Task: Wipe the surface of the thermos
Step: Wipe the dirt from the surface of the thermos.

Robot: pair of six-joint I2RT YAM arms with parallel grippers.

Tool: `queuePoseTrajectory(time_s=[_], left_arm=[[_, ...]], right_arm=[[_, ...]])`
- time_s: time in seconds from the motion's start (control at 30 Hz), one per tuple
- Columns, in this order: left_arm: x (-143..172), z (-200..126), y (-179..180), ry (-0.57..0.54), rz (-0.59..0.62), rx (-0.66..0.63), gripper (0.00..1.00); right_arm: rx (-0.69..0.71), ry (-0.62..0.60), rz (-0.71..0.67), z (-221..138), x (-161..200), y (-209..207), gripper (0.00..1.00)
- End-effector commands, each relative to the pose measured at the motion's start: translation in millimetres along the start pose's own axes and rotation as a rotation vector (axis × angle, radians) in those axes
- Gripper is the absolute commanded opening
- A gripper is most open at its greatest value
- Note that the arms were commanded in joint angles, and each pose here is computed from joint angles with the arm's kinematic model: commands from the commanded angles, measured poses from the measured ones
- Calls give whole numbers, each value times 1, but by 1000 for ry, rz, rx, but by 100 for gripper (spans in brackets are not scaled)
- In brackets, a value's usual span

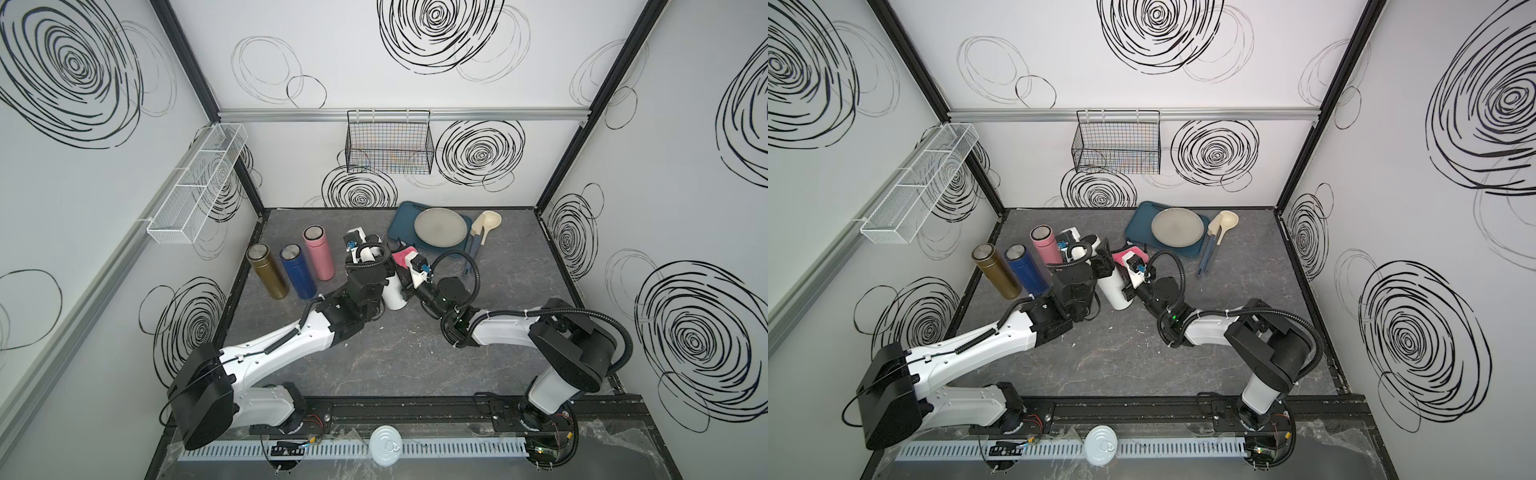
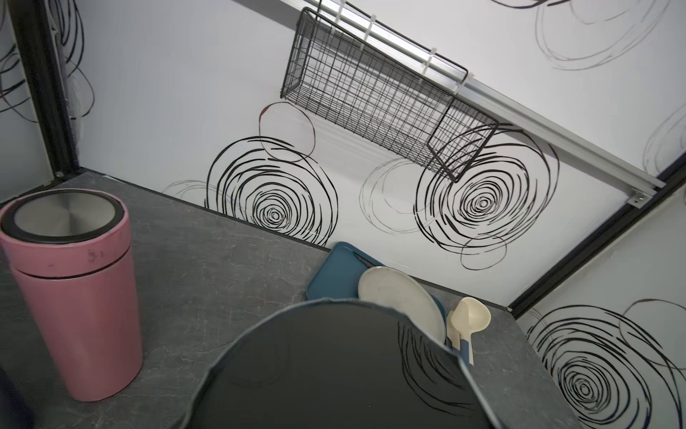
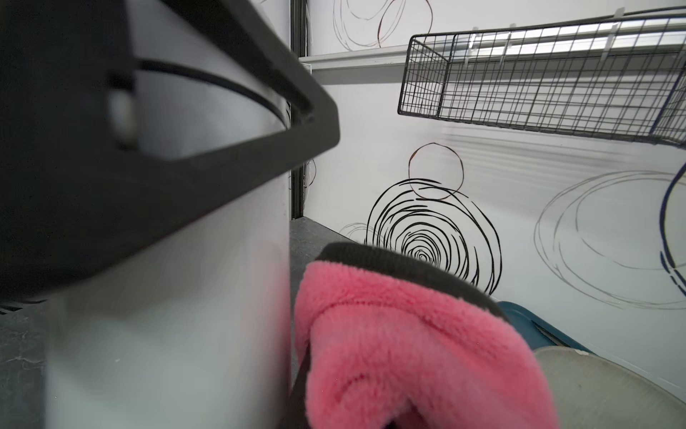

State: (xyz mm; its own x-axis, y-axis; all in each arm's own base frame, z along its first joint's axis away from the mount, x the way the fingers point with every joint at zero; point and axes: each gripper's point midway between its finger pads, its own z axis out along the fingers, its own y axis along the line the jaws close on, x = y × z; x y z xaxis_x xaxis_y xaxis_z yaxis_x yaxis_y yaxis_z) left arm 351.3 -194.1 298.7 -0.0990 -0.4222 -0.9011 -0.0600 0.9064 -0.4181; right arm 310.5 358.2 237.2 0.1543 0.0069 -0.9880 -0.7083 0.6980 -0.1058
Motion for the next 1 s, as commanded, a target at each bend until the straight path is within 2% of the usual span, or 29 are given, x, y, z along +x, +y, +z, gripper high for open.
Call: queuePoseTrajectory(time_s=[0.0, 0.2, 0.33, 0.5, 0.83, 0.97], left_arm=[[-51, 1, -7, -141, -233, -40, 0], [-39, 23, 16, -129, -245, -154, 0], [-25, 37, 22, -111, -216, -199, 0], [-21, 40, 20, -117, -207, -212, 0], [-20, 44, 22, -119, -211, -213, 0], [-19, 45, 23, -119, -214, -211, 0]], right_arm=[[-88, -105, -48, 7, -38, 20, 0], [27, -55, -130, 39, -18, -1, 0], [26, -49, -208, 61, -9, 2, 0], [46, -1, -263, 83, 12, -2, 0], [56, 38, -297, 106, 30, -9, 0], [42, -15, -312, 91, 22, -2, 0]])
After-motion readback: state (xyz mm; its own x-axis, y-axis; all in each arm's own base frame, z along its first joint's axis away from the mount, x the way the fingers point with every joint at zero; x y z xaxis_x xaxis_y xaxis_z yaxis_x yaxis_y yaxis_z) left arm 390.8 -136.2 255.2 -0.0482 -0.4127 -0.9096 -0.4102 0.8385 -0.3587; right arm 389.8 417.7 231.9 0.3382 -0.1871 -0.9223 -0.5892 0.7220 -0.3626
